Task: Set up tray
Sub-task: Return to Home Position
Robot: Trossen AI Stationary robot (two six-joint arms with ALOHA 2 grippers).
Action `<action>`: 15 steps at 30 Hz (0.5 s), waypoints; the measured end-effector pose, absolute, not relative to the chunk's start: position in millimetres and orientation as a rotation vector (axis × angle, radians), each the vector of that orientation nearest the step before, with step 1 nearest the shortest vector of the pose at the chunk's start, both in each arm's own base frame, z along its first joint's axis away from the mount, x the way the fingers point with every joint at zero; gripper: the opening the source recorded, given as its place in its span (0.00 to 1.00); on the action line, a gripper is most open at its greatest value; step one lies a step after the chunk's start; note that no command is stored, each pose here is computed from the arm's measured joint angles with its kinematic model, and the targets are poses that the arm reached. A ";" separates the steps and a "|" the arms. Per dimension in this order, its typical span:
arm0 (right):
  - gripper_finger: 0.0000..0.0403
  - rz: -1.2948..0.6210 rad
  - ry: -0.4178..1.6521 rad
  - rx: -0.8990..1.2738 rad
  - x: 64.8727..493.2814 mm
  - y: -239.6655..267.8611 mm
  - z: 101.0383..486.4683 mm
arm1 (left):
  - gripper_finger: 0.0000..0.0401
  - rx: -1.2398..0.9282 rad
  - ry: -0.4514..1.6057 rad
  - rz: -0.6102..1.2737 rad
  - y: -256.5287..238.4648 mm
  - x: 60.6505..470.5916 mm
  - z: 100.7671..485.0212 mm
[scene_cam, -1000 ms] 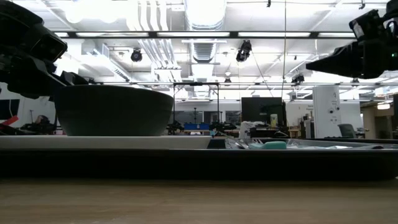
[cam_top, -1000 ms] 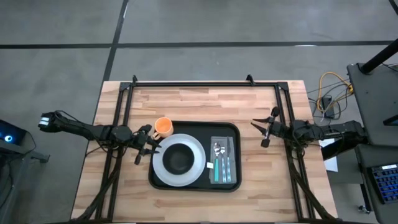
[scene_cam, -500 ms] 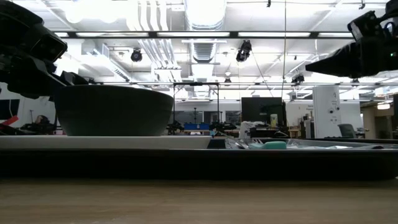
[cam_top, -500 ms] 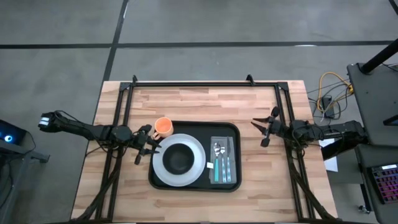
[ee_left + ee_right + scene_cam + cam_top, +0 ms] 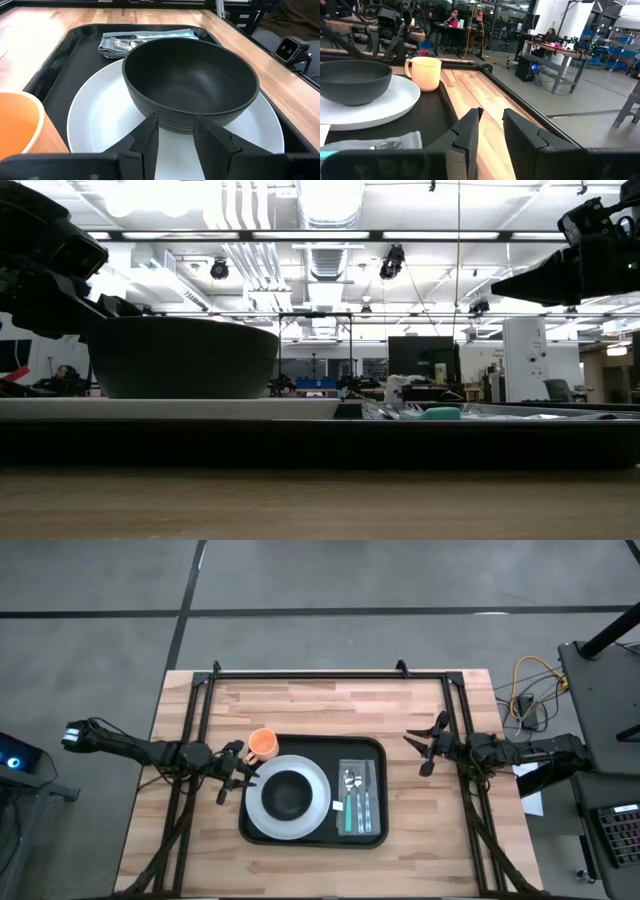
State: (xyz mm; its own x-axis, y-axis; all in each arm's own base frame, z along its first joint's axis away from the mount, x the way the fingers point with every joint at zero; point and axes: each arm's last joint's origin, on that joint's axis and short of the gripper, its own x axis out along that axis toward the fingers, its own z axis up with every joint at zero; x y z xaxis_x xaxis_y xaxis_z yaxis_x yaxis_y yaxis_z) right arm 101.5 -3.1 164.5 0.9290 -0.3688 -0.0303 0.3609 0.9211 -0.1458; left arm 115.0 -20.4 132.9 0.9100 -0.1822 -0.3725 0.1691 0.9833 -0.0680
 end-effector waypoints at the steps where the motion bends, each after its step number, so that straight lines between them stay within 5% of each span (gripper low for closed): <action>1: 0.19 -0.375 0.057 -0.139 101.4 -3.1 164.6 | 0.25 -0.034 0.387 -0.181 -20.4 115.0 132.9; 15: 0.19 -0.375 0.057 -0.139 101.4 -3.1 164.6 | 0.25 -0.034 0.387 -0.181 -20.4 115.0 132.9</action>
State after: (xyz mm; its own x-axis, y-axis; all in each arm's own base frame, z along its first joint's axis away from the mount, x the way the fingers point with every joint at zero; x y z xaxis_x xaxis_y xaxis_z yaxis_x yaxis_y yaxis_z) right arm 101.4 -3.1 164.6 0.9290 -0.3688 -0.0296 0.3610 0.9211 -0.1455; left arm 115.0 -20.4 132.9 0.9102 -0.1820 -0.3721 0.1689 0.9833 -0.0678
